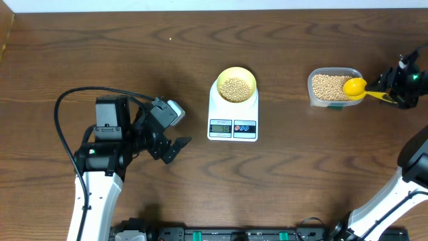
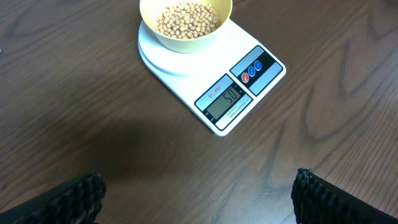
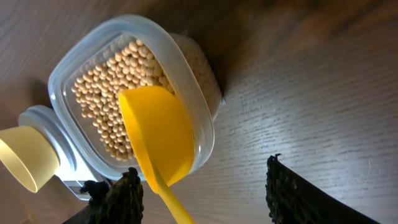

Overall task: Scoop item into bowl and weigh 50g on scale
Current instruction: 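Lower the scoop into the tub and lay it on the soybeans, then open the right gripper and release the scoop handle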

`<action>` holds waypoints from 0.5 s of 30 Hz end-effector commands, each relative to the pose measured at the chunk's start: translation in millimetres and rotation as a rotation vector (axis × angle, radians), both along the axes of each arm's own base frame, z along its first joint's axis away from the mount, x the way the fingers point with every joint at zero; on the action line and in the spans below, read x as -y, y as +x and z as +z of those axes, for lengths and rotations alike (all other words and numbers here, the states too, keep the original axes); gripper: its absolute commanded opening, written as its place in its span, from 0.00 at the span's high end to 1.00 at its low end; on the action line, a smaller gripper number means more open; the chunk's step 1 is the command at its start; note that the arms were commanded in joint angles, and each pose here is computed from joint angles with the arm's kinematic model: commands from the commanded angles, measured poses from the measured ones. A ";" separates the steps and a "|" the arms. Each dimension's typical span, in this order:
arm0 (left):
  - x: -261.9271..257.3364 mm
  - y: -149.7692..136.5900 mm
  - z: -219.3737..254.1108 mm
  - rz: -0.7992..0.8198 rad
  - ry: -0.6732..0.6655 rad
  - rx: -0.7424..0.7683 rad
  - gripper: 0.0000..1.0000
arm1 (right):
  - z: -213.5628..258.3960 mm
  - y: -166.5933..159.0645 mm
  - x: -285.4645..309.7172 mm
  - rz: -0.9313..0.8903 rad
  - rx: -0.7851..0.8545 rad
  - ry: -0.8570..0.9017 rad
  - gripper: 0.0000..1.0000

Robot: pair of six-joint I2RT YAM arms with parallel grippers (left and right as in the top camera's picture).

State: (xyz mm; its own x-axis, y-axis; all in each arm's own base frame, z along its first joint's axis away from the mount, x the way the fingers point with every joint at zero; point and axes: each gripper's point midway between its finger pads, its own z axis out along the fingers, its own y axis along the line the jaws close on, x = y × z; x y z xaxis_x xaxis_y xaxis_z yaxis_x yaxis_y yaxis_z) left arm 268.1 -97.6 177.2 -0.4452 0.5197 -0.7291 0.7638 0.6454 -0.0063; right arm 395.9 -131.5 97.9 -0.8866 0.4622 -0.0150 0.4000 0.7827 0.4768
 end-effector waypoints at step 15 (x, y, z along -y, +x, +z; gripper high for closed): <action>-1.7 -0.2 -3.2 0.002 0.006 -0.008 0.02 | -0.3 11.9 -17.5 0.070 0.017 -0.067 0.44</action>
State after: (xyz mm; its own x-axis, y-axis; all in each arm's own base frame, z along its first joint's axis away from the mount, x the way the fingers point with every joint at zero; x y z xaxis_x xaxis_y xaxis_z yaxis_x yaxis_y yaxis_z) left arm 268.0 -97.6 177.2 -0.4455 0.5198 -0.7290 0.7638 0.6454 -0.0066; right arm 410.8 -110.0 97.2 -0.9147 0.4007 -0.0527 0.3324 0.8201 0.4658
